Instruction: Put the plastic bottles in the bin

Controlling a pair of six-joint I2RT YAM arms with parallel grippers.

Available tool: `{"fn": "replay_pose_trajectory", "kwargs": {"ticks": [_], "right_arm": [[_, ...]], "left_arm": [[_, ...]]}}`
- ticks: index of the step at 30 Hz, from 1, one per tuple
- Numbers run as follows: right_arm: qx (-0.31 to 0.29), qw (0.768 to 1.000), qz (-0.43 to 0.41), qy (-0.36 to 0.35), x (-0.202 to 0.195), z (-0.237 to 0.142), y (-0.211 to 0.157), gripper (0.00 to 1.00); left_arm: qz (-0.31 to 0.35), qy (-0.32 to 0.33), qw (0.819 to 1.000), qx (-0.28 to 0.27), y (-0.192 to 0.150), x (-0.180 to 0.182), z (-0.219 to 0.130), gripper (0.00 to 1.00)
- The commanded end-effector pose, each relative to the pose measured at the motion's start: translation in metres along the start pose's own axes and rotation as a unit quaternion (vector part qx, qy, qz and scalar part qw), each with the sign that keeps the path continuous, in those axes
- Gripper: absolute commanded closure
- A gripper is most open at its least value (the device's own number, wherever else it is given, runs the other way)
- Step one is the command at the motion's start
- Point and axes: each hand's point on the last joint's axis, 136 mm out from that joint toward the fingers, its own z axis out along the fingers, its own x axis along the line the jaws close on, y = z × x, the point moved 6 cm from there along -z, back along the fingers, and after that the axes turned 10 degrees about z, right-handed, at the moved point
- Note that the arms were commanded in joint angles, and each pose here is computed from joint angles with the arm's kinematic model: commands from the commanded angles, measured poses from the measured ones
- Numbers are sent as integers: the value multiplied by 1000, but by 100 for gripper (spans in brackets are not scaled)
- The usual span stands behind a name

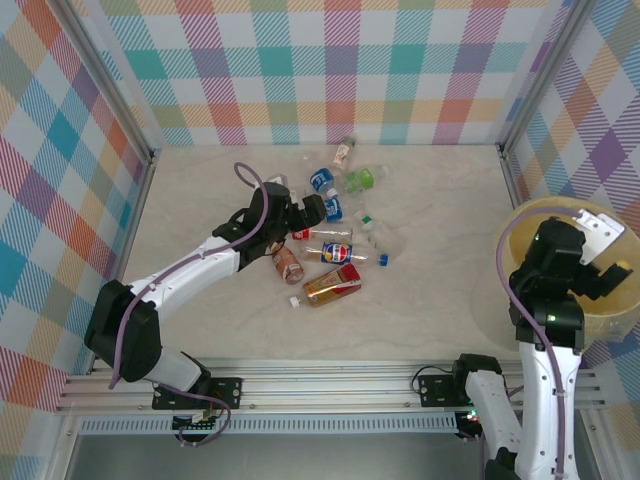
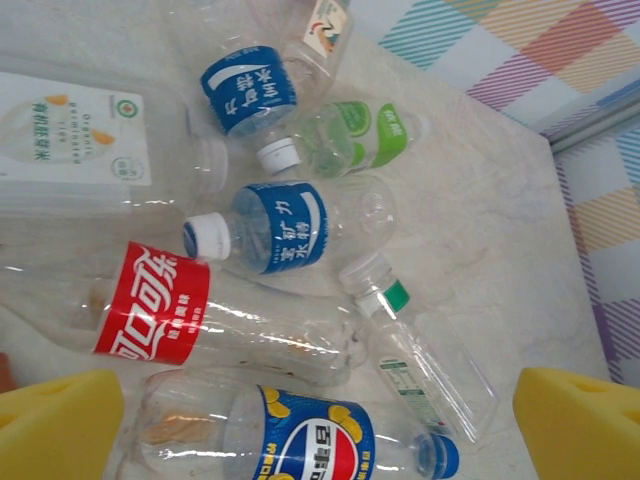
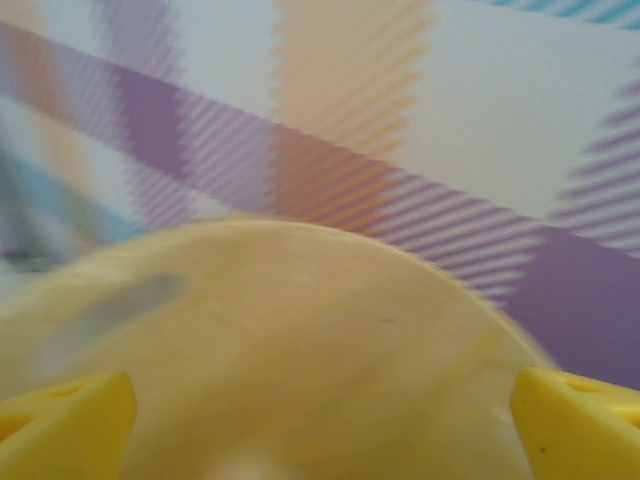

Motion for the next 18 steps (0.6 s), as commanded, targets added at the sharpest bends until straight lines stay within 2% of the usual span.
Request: {"fn": "replay_pose_trajectory", "kwargs": {"ticks": [1, 5, 8, 14, 16, 18], "right_arm": [[84, 967, 32, 239, 57, -13, -3, 0], [165, 898, 49, 404, 115, -22, 1, 0], [181, 853, 73, 485, 145, -27, 3, 0], [232, 775, 97, 581, 186, -39, -9, 0], [255, 749, 100, 604, 199, -45, -19, 0], [283, 731, 97, 613, 213, -51, -34, 0]], "left_arm": [[-15, 46, 999, 3, 1, 12, -2, 0], [-30, 98, 994, 24, -8, 27, -8, 0], [-40, 146, 988, 43, -17, 41, -14, 0], [-64, 231, 965, 103, -39, 64, -22, 0], [-87, 237, 959, 126, -53, 69, -19, 0], [-112, 212, 960, 147, -67, 67, -11, 0]]}}
